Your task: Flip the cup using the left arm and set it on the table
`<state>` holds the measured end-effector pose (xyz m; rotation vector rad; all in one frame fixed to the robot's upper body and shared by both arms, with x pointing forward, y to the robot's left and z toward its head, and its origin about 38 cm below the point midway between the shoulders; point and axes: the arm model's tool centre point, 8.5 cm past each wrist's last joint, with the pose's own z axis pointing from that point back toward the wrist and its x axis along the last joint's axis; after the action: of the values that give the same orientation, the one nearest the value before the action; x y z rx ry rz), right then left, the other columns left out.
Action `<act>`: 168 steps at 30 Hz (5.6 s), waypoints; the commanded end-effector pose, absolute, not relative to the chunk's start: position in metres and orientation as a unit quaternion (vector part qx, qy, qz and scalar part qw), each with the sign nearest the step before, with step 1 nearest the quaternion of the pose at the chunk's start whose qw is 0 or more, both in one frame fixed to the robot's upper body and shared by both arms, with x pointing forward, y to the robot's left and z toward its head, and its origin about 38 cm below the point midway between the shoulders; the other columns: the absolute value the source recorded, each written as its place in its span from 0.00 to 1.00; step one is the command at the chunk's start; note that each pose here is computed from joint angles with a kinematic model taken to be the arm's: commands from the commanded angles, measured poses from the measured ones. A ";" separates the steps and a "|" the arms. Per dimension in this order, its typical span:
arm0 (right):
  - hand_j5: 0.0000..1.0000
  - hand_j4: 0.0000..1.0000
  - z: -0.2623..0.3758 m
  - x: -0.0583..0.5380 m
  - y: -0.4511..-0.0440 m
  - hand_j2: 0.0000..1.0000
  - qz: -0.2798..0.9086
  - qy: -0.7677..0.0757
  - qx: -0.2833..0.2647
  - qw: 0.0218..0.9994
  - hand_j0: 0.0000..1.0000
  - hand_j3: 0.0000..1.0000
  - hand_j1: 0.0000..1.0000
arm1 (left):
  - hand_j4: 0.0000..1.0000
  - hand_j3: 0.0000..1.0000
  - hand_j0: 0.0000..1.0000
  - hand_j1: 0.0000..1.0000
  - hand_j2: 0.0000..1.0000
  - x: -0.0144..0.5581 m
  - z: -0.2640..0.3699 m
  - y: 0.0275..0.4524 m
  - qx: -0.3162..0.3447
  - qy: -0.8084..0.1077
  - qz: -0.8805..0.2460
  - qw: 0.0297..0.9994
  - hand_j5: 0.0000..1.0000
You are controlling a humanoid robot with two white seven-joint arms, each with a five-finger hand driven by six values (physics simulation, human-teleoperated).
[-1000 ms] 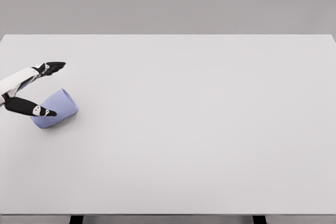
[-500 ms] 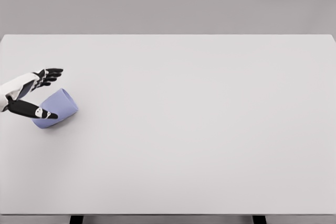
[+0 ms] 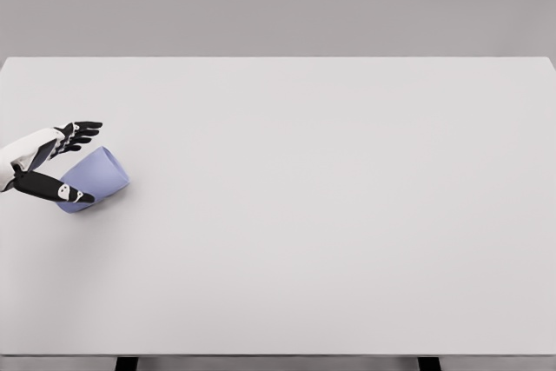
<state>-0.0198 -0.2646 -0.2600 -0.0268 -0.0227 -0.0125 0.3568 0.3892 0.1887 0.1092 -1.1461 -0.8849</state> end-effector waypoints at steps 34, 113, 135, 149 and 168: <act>1.00 1.00 -0.260 -0.020 -0.265 1.00 -0.006 -0.011 -0.013 1.000 1.00 1.00 1.00 | 1.00 1.00 1.00 1.00 1.00 0.359 0.165 0.386 0.100 -0.502 -0.376 0.773 1.00; 1.00 1.00 -0.260 -0.020 -0.265 1.00 -0.006 -0.011 -0.013 1.000 1.00 1.00 1.00 | 0.78 0.78 0.78 0.78 0.78 0.397 0.194 0.325 0.046 -0.616 -0.350 0.704 0.78; 1.00 1.00 -0.260 -0.019 -0.265 1.00 -0.006 -0.012 -0.013 1.000 1.00 1.00 1.00 | 0.80 0.80 0.80 0.80 0.80 0.403 0.168 0.299 -0.053 -0.708 -0.236 0.663 0.80; 1.00 1.00 -0.260 -0.020 -0.265 1.00 -0.006 -0.011 -0.013 1.000 1.00 1.00 1.00 | 0.80 0.80 0.80 0.80 0.80 0.406 0.136 0.294 -0.065 -0.704 -0.203 0.678 0.80; 1.00 1.00 -0.260 -0.020 -0.265 1.00 -0.006 -0.011 -0.013 1.000 1.00 1.00 1.00 | 0.85 0.85 0.85 0.85 0.85 0.407 0.119 0.290 -0.062 -0.692 -0.202 0.690 0.85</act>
<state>-0.0198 -0.2646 -0.2600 -0.0268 -0.0227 -0.0125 0.4075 0.2898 0.1202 -0.1390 -1.5508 -0.4516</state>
